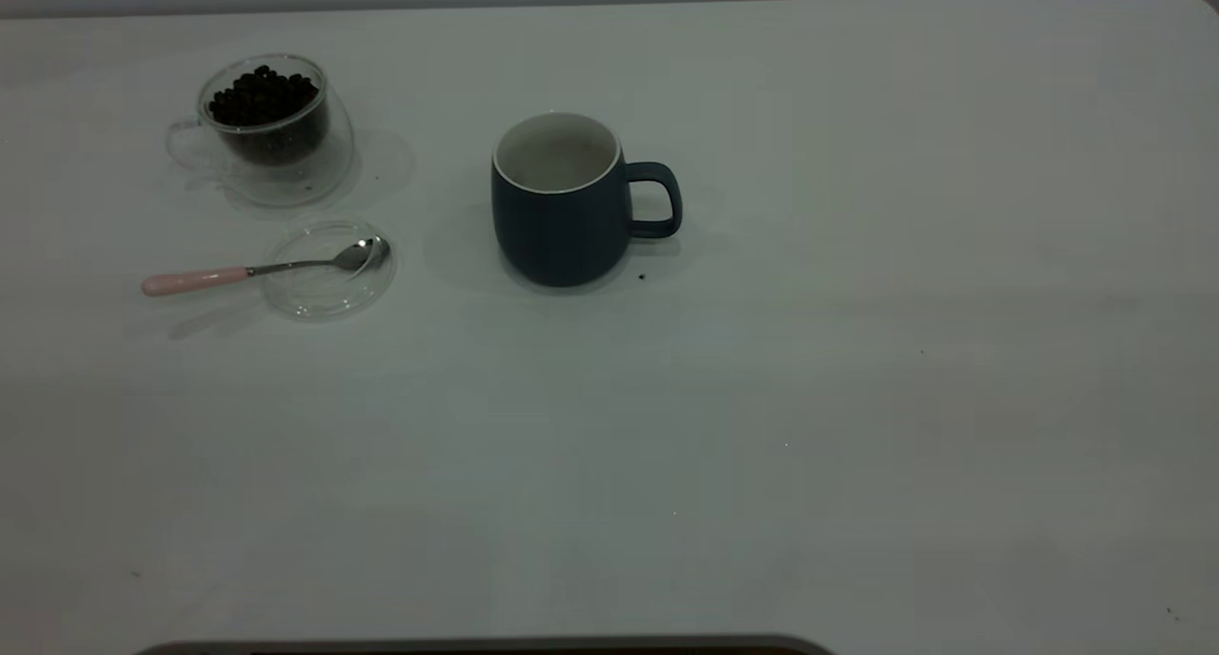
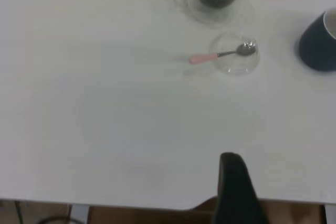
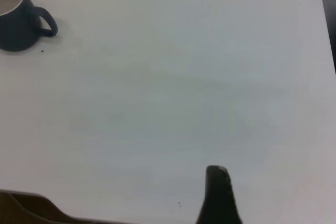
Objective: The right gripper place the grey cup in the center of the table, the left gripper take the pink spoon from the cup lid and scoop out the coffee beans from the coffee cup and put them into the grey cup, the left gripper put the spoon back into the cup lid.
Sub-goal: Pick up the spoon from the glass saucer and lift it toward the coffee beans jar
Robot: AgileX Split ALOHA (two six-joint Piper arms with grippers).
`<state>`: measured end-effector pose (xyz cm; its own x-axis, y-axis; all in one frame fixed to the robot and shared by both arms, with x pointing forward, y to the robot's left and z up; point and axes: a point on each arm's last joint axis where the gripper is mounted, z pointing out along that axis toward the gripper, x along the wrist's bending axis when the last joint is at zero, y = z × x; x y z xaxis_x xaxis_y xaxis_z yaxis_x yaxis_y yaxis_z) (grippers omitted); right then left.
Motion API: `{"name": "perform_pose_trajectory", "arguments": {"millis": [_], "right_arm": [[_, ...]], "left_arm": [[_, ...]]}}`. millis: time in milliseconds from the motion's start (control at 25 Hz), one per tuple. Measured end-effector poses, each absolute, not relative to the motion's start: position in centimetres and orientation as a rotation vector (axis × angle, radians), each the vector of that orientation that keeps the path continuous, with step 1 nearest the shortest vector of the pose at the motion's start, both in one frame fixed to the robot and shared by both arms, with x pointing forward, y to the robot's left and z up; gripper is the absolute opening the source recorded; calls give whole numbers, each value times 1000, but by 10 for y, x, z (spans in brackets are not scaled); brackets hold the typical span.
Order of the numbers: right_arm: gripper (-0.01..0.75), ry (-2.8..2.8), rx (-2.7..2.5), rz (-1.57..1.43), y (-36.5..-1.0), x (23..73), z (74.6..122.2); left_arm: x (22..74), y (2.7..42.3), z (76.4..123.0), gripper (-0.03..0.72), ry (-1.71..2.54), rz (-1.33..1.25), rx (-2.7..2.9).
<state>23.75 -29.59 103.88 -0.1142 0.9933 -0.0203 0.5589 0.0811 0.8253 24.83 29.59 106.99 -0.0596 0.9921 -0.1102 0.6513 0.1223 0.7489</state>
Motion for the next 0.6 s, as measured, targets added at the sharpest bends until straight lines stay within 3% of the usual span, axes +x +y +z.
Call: {"name": "perform_pose_trajectory", "arguments": {"millis": [160,280,440,600], "right_arm": [[591,1746,1540,901,-296,237,1039],[591,1746,1540,901,-296,237,1039],[591,1745,1539,902,-296,238,1039],[591,1745,1539,902,-296,238,1039]], "left_arm": [[307,294,1107,537,1789,610,1634],[367,291,1111,608,1785,495,1649],[434,289,1086,706,1799,374,1662],[484,293,1040,714,1895,218,1652]]}}
